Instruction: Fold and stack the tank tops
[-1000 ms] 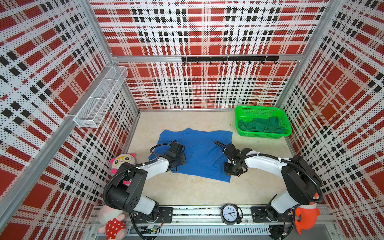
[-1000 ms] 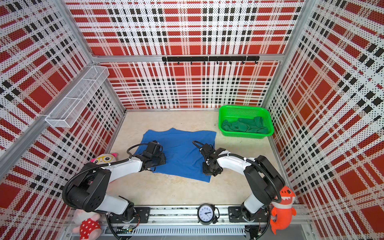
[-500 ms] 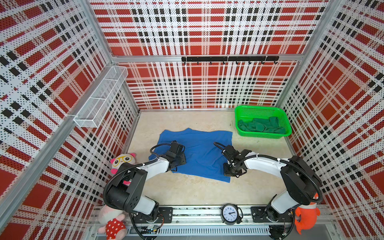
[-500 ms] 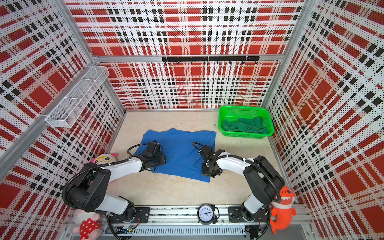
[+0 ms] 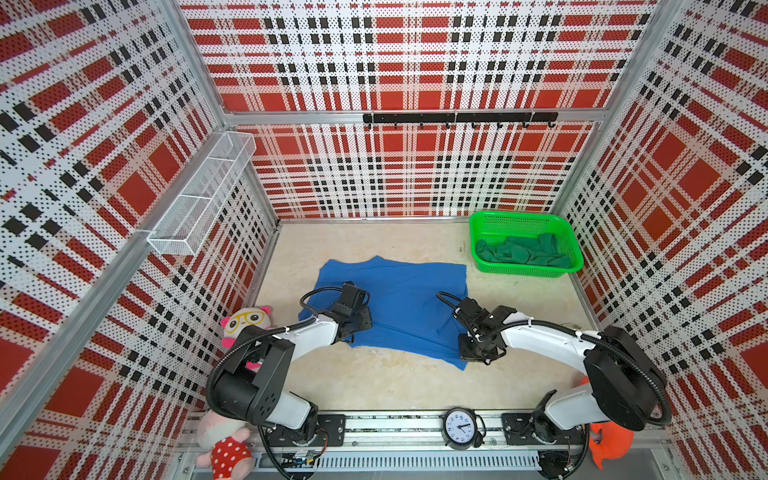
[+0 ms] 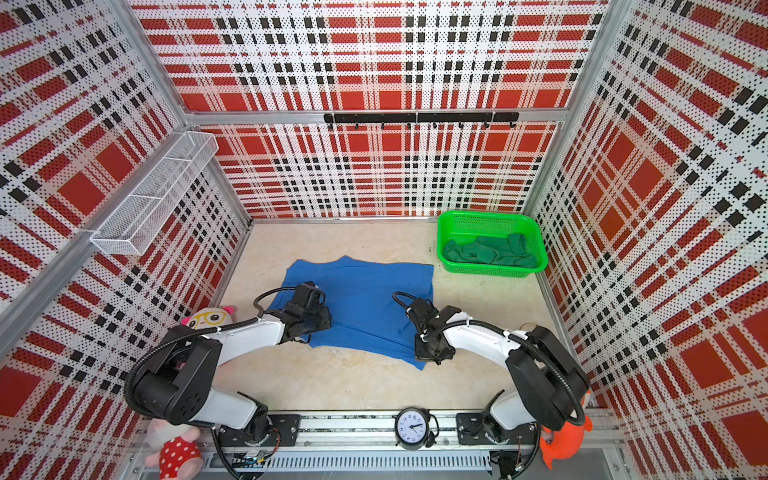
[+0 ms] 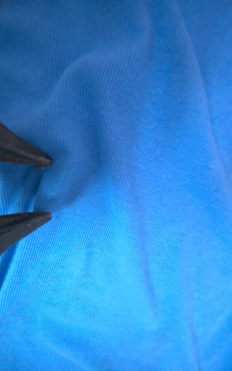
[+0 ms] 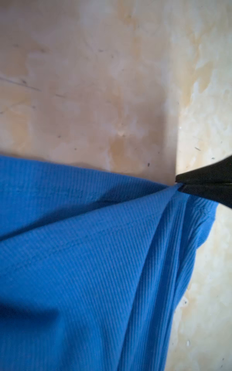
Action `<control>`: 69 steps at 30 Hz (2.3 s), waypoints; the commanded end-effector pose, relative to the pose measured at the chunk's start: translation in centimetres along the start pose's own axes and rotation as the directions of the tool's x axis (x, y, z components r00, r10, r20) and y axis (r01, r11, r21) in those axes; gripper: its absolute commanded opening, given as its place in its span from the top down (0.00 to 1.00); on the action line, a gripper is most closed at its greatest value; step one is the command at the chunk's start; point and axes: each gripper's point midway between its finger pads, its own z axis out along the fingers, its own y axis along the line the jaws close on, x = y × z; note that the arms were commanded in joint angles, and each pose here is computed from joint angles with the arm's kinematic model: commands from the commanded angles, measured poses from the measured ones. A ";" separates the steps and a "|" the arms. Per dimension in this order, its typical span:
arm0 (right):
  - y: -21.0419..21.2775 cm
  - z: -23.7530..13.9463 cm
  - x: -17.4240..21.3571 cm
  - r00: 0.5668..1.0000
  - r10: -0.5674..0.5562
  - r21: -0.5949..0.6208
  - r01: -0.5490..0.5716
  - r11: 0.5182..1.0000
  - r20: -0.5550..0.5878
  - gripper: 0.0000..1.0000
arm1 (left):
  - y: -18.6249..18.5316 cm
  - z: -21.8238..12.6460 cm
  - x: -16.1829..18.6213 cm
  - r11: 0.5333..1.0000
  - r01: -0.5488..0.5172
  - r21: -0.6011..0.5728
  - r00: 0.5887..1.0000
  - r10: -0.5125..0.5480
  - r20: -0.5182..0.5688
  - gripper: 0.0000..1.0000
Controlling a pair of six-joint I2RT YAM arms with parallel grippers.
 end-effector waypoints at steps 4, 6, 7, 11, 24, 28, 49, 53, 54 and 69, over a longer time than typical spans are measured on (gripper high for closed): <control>-1.3 -1.1 1.2 1.000 0.015 0.027 -0.015 1.000 -0.005 0.98 | 1.1 -0.1 1.5 1.000 -0.013 -0.026 0.999 0.012 -0.038 0.57; -1.5 -1.2 1.8 1.000 0.025 0.021 -0.025 0.999 -0.019 0.99 | 1.1 -0.1 1.5 1.000 -0.012 -0.028 0.999 0.011 -0.039 0.57; -1.5 -1.2 2.2 0.999 0.033 0.009 -0.032 0.999 -0.028 0.99 | 1.1 -0.1 1.6 1.000 -0.012 -0.027 0.999 0.011 -0.041 0.57; -1.2 -1.2 4.1 0.996 0.058 -0.055 -0.062 0.997 -0.071 0.99 | 0.9 -0.2 1.6 1.000 -0.013 -0.021 0.999 0.013 -0.041 0.57; -3.0 -2.9 2.9 0.996 0.072 0.008 -0.072 0.997 -0.052 0.75 | -0.4 -2.0 0.4 1.000 -0.022 -0.004 0.999 0.022 -0.026 0.56; -3.0 -5.2 -2.7 0.992 0.093 -0.018 -0.092 0.996 0.088 0.73 | -2.2 -4.3 -2.3 0.998 -0.022 0.052 0.999 0.021 0.030 0.54; -1.0 3.7 -20.6 0.972 0.010 0.143 -0.044 0.989 0.233 0.76 | -0.1 6.6 -10.6 0.992 0.070 0.107 0.995 -0.077 0.060 0.55; -1.7 4.2 -23.4 0.966 -0.030 0.172 -0.015 0.985 0.257 0.76 | 2.3 7.1 -10.2 0.987 0.134 0.090 0.988 -0.140 0.060 0.56; -1.2 4.3 -24.5 0.963 -0.045 0.166 0.001 0.986 0.266 0.76 | 2.6 7.1 -10.3 0.985 0.146 0.090 0.986 -0.153 0.068 0.56; 5.7 -2.5 -28.2 0.900 -0.195 0.034 0.197 0.980 0.390 0.75 | 3.5 7.8 -12.9 0.974 0.211 0.088 0.966 -0.221 0.134 0.57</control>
